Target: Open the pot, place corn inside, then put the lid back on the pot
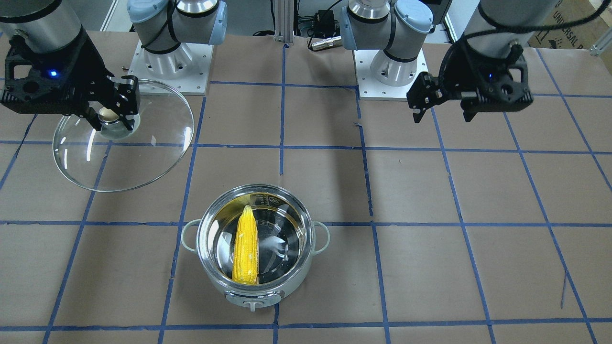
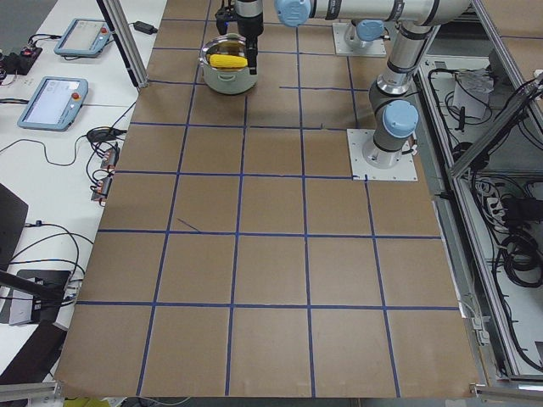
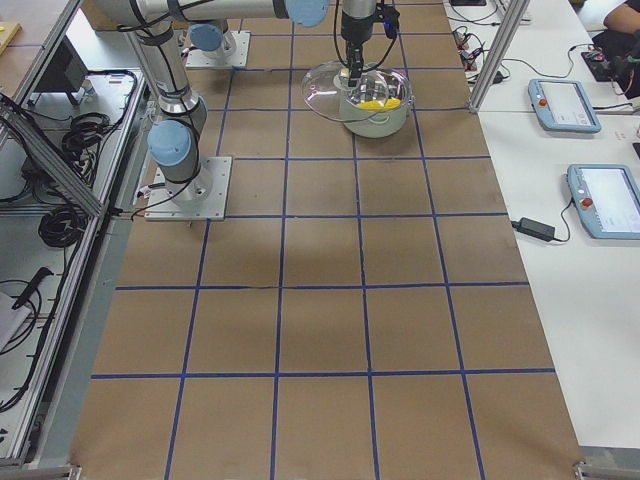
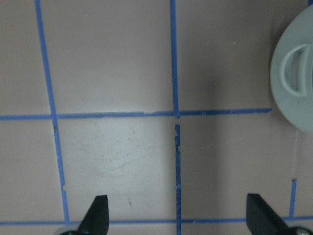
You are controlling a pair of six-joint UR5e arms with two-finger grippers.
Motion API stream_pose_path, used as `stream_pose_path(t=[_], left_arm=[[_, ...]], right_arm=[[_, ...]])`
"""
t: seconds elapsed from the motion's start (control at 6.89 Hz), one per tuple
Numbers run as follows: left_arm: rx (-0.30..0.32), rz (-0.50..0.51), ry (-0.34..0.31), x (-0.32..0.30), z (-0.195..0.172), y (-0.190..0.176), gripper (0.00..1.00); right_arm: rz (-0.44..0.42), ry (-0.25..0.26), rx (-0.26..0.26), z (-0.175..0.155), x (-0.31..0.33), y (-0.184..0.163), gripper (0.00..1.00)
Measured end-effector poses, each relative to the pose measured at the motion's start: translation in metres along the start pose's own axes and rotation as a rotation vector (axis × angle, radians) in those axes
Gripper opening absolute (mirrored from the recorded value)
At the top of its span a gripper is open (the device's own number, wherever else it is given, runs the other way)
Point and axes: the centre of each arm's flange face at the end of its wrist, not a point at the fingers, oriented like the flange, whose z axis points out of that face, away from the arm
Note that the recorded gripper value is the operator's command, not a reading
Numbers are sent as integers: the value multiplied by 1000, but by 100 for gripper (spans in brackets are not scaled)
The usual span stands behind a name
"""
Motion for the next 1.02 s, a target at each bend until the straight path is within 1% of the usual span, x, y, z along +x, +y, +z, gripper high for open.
stream_pose_path(t=[0.15, 0.29, 0.58, 0.73, 1.02], left_arm=[[8, -1, -3, 4, -12, 9, 100], [10, 5, -4, 14, -12, 12, 100], [2, 18, -5, 28, 3, 8, 100], [-3, 24, -6, 34, 8, 7, 100], [1, 36, -7, 40, 10, 9, 100]], right_arm=[[22, 4, 20, 6, -25, -6, 6], [31, 8, 44, 16, -58, -12, 6], [40, 4, 80, 40, -116, -24, 6], [47, 3, 92, 57, -134, -35, 6], [57, 18, 119, 92, -162, -56, 6]])
